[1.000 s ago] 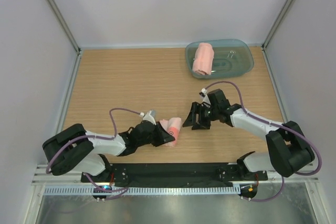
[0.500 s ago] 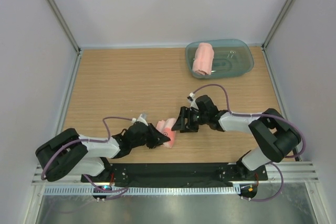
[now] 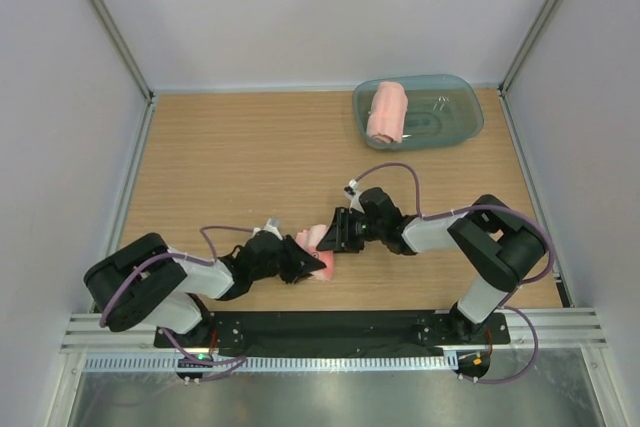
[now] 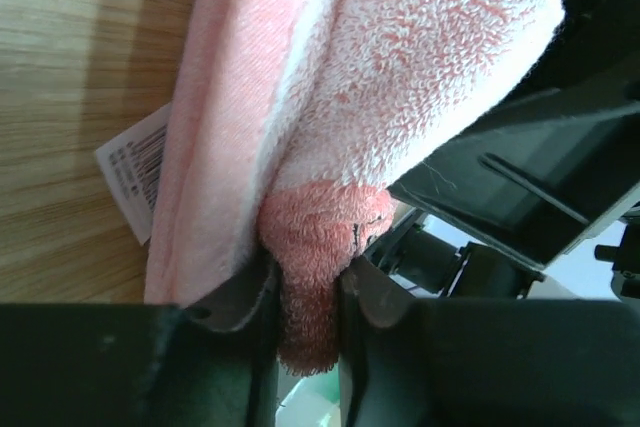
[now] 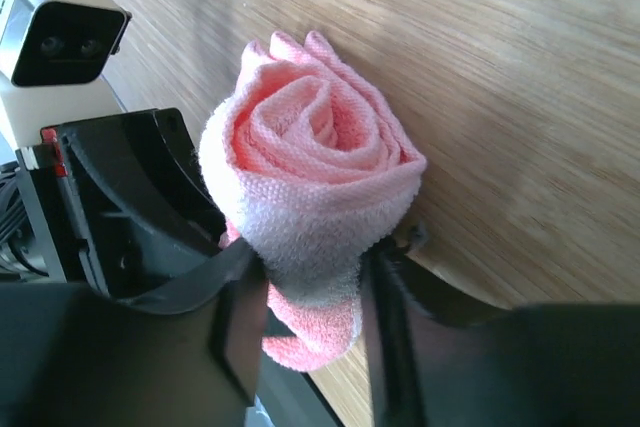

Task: Roll the towels
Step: Roll the towel

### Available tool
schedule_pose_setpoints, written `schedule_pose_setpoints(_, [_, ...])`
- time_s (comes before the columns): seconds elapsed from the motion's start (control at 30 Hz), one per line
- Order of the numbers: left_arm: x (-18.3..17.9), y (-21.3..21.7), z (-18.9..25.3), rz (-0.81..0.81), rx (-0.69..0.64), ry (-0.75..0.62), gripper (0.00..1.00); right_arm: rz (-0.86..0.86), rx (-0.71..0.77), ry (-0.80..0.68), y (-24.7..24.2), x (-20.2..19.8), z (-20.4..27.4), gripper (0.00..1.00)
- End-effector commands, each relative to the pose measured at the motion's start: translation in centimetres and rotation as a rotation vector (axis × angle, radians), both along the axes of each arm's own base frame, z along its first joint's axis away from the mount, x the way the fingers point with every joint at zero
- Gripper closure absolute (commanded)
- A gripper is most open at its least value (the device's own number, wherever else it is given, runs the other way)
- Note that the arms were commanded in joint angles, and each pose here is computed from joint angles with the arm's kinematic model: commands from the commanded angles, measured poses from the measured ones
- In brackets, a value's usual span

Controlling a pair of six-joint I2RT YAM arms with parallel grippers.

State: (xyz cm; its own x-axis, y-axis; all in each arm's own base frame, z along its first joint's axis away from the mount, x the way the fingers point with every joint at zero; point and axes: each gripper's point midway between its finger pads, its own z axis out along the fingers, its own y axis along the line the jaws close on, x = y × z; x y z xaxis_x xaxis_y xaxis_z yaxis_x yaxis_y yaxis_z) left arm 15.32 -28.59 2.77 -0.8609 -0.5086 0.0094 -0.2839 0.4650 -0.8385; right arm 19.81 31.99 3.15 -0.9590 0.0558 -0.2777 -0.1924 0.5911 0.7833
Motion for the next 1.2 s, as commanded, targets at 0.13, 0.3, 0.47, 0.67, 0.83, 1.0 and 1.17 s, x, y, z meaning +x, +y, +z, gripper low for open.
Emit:
schedule_pose_setpoints(0.13, [-0.6,1.5,-2.2,-0.093,0.261,-0.02,0.59,-0.039,-0.066,-0.03,0.3,1.0,-0.5,0.68])
schedule_pose_setpoints(0.3, [-0.3,4.3,-2.0,-0.124,0.601,-0.122,0.47,-0.076,-0.228,-0.033,-1.9,1.4,-1.0,0.68])
schedule_pose_setpoints(0.47, [-0.7,3.8,0.4,-0.222,0.845,-0.286,0.44,-0.098,-0.34,-0.019,-3.3,1.2,-1.2,0.68])
schedule_pose_setpoints(0.67, [0.0,3.2,3.5,-0.251,1.147,-0.438,0.42,-0.092,-0.38,-0.02,-3.2,0.9,-0.6,0.68])
schedule_pose_setpoints(0.83, [-0.5,0.1,5.4,-0.317,1.271,-0.616,0.41,-0.072,-0.422,-0.032,-2.9,0.7,0.3,0.68])
schedule_pose_setpoints(1.0, [-0.6,-1.8,7.6,-0.348,1.428,-0.774,0.36,-0.057,-0.426,-0.025,-2.6,0.3,0.6,0.68])
schedule_pose_setpoints(1.17, [-0.7,-3.7,6.4,-0.4,1.395,-0.812,0.33,-0.044,-0.413,-0.021,-2.1,-0.1,1.0,0.68])
